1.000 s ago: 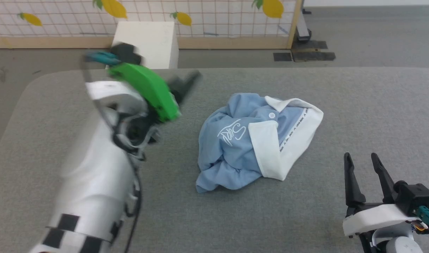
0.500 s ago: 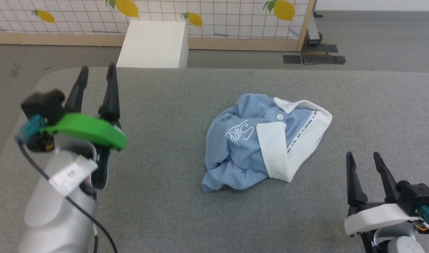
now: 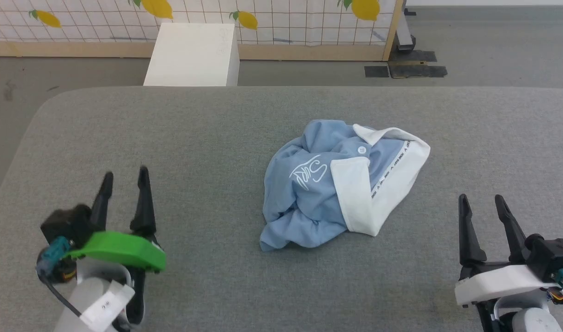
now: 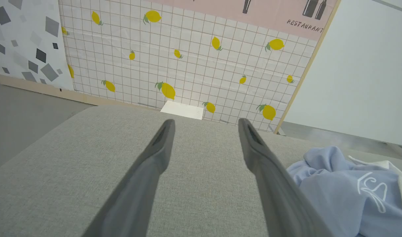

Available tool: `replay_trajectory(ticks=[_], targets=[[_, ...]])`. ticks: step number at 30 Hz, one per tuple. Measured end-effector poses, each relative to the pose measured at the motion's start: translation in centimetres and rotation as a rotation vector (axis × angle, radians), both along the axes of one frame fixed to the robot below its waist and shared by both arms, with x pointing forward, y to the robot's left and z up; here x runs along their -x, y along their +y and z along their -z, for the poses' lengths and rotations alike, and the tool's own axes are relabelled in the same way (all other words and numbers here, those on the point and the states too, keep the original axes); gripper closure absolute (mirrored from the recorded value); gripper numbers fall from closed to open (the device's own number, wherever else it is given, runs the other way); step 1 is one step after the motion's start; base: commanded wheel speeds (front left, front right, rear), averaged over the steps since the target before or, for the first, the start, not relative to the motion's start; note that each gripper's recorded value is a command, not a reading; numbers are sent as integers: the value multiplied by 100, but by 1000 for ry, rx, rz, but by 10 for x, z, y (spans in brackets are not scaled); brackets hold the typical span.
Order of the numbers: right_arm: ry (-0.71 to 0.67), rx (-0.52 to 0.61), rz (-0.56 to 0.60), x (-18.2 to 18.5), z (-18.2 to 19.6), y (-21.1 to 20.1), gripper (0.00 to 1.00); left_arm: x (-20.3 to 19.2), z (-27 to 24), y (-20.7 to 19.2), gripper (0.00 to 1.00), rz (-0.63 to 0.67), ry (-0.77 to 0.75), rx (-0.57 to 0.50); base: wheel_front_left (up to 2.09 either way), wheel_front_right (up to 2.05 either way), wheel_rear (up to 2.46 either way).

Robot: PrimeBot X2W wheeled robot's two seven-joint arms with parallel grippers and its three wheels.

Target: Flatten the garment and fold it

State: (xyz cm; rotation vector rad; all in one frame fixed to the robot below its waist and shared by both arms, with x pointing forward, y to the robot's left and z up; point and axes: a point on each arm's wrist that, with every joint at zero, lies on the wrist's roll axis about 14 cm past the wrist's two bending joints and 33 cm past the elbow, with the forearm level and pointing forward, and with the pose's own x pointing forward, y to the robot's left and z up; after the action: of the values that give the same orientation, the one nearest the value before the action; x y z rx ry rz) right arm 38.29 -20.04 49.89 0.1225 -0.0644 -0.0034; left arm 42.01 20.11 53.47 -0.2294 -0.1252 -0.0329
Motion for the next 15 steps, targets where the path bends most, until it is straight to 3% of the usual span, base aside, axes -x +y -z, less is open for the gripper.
replay_trajectory(ticks=[15], targets=[[-1, -4, 0, 2, 0, 0, 0, 20, 36, -13, 0, 29, 93, 14, 0, 0, 0]])
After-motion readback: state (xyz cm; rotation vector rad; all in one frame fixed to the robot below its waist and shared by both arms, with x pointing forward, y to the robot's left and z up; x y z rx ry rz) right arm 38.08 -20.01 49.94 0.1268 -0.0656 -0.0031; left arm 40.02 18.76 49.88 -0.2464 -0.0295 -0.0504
